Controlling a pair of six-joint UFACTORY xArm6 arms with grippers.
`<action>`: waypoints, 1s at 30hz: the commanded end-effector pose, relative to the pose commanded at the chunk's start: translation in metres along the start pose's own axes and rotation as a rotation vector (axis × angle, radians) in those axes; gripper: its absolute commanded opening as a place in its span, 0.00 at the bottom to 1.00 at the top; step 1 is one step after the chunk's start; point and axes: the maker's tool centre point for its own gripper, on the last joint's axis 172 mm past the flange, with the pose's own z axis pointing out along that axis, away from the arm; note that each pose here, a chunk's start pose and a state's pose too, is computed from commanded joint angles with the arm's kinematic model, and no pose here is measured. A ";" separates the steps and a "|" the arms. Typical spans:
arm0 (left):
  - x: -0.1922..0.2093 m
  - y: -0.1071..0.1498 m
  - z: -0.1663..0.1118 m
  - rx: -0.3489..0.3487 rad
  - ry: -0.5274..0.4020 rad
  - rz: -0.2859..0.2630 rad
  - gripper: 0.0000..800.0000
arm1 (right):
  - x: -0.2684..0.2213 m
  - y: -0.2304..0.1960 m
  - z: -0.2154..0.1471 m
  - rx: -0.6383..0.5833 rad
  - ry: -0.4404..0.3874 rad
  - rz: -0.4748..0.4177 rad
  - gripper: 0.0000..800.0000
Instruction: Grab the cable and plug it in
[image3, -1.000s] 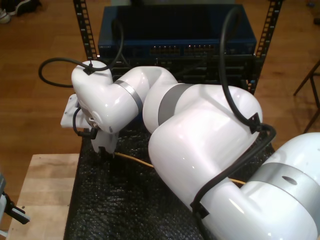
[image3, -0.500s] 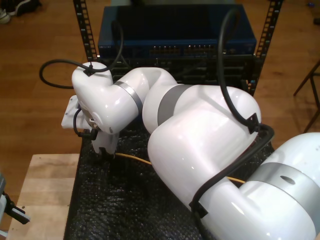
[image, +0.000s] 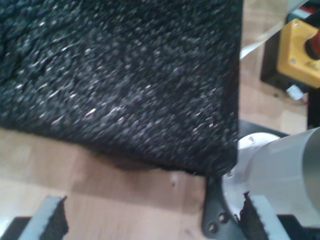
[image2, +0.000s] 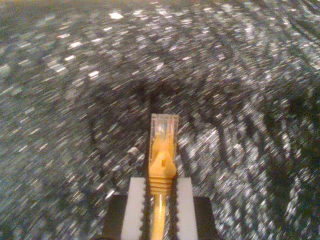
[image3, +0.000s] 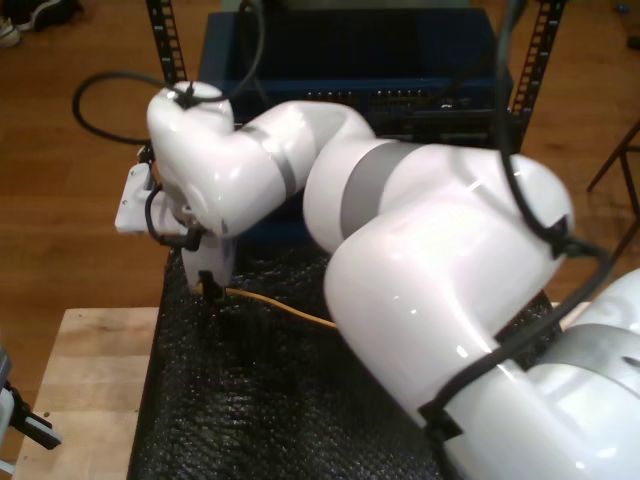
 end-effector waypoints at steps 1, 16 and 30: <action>0.004 0.001 0.001 -0.003 0.016 0.003 1.00 | -0.002 -0.004 -0.005 0.011 0.004 -0.017 0.00; 0.063 -0.008 -0.002 0.043 0.202 0.092 1.00 | -0.093 -0.052 -0.081 0.062 0.152 0.001 0.00; 0.168 -0.006 0.006 -0.044 0.281 0.184 1.00 | -0.143 -0.080 -0.150 -0.037 0.250 0.045 0.00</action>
